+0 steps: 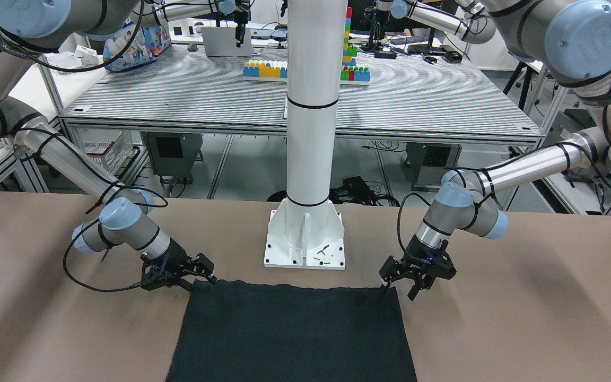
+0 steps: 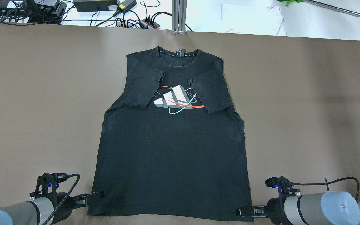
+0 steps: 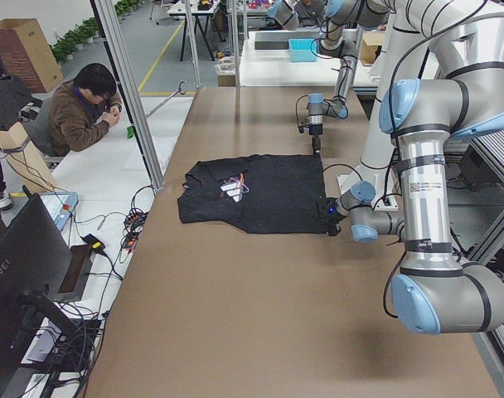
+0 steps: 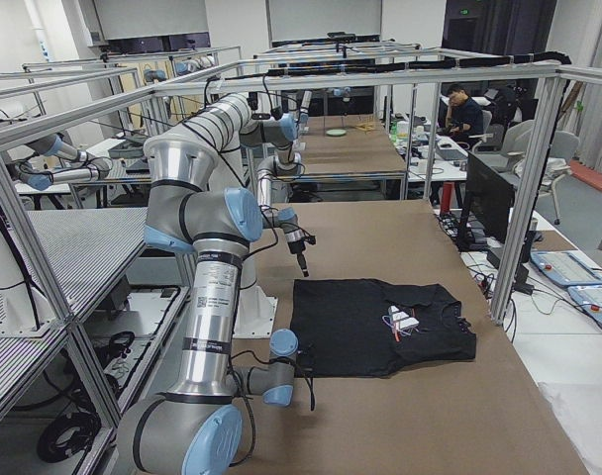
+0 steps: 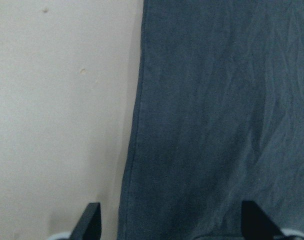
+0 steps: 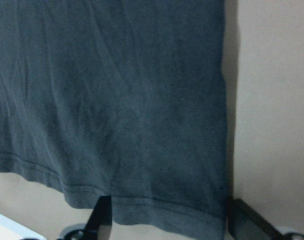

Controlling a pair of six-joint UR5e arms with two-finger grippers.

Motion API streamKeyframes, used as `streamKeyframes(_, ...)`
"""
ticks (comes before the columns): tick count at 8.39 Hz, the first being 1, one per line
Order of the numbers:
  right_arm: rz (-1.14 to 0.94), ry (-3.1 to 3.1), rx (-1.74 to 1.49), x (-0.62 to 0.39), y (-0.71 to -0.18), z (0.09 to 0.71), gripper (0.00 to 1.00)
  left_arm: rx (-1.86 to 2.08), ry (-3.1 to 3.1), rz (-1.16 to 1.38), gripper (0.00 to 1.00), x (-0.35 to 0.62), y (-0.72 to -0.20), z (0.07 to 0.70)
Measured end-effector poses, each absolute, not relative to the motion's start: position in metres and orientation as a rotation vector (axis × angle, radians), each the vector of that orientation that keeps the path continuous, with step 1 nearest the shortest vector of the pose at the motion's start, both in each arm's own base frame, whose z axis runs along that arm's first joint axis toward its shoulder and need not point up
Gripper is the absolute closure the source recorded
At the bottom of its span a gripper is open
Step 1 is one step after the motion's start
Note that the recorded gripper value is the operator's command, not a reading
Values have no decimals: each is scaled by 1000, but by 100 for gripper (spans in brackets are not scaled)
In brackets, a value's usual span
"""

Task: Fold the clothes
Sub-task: 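Grasp the hem corners nearest the robot with both grippers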

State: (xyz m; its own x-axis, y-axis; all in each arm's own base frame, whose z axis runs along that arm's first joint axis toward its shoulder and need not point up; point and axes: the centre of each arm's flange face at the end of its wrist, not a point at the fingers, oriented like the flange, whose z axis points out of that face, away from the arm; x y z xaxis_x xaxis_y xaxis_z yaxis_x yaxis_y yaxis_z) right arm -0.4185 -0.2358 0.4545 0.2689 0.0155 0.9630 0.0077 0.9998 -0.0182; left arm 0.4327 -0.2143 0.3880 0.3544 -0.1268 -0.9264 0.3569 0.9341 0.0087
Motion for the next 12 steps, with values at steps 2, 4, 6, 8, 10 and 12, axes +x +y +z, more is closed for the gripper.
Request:
streamKeyframes(2,11,-1293,-31,-422,-234,454,100,223,1167,-315,0,434,-214,389)
streamKeyframes(4,16,-1289,-35,-420,-234,455,100,223,1169,-314,0,436,-214,388)
streamKeyframes(6,16,-1298,-32,-417,-234,453,100,222,1172,-313,0,436,-213,388)
streamKeyframes(8,13,-1311,-30,-415,-233,448,100,215,1226,-304,0,435,-207,400)
streamKeyframes(10,12,-1324,-26,-412,-234,442,100,217,1285,-289,0,440,-185,419)
streamKeyframes(12,11,-1334,-24,-408,-234,437,100,219,1299,-277,1,447,-169,422)
